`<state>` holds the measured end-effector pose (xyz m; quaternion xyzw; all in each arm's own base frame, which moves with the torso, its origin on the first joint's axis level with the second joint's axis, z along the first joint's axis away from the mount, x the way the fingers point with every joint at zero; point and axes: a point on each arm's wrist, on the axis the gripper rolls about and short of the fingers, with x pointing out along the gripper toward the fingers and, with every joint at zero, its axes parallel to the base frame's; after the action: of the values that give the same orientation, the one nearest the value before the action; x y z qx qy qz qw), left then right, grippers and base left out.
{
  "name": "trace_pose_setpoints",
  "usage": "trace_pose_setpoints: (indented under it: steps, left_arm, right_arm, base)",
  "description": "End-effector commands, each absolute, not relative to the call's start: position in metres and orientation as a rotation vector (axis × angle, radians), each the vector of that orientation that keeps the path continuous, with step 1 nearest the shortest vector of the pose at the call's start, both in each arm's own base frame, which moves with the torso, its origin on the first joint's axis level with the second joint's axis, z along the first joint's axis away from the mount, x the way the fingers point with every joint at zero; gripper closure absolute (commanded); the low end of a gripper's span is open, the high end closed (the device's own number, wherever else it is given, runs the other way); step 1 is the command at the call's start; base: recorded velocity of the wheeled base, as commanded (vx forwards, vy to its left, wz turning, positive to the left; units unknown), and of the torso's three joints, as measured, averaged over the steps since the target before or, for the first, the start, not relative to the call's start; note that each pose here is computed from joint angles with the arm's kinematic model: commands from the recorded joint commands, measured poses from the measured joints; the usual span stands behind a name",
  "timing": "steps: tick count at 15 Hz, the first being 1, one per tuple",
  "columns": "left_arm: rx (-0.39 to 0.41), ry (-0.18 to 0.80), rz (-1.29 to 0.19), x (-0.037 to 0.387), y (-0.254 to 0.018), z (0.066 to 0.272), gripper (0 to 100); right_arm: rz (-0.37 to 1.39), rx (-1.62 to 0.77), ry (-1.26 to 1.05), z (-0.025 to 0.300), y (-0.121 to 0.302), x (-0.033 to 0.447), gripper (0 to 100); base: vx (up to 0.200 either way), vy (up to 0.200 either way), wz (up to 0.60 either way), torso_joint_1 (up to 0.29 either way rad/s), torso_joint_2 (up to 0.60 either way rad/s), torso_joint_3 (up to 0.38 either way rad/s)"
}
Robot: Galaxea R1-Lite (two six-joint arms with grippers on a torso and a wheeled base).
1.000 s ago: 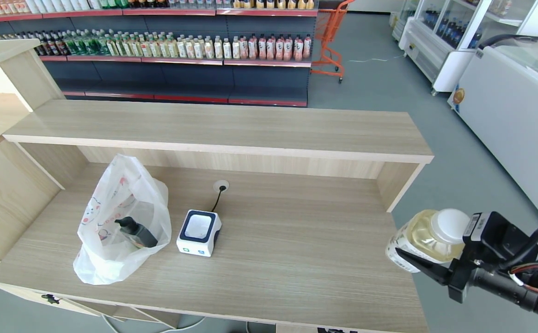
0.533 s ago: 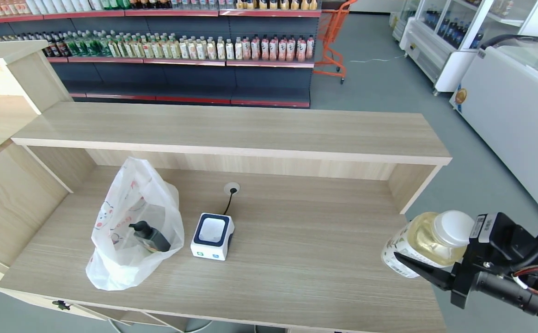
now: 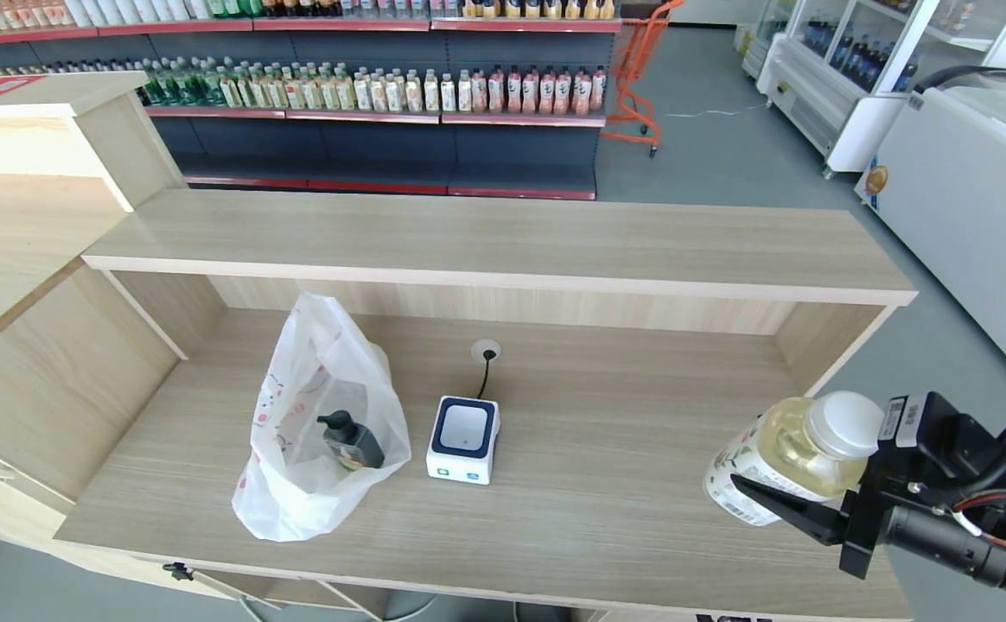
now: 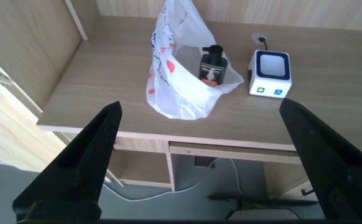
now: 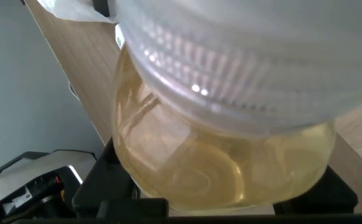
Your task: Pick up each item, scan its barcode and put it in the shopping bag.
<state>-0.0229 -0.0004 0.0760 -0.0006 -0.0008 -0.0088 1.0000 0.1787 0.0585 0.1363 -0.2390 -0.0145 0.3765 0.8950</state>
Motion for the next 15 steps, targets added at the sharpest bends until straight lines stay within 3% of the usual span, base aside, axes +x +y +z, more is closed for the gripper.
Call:
trace_pose_setpoints:
  steps: [1,8,15]
  left_arm:
    - [-0.002,-0.003,-0.018,-0.0229,-0.0004,0.0761,0]
    - [0.002,-0.003,-0.018,-0.0229,-0.0004,0.0761,0]
    - [0.000,-0.003,-0.018,-0.0229,-0.0004,0.0761,0]
  right_arm:
    - [0.782,-0.495,-0.027,0.1356,0.0586,0.1792,100]
    - [0.777,-0.491,-0.016,0.1341,0.0579,0.1813,100]
    - [0.764,-0.488,0.003,0.1309,0.0544,0.1816,100]
  base:
    - [0.000,0.200,0.00,0.002,0.00,0.002]
    - [0.000,0.200,0.00,0.004,0.00,0.002]
    - [0.029,0.000,0.00,0.000,0.00,0.000]
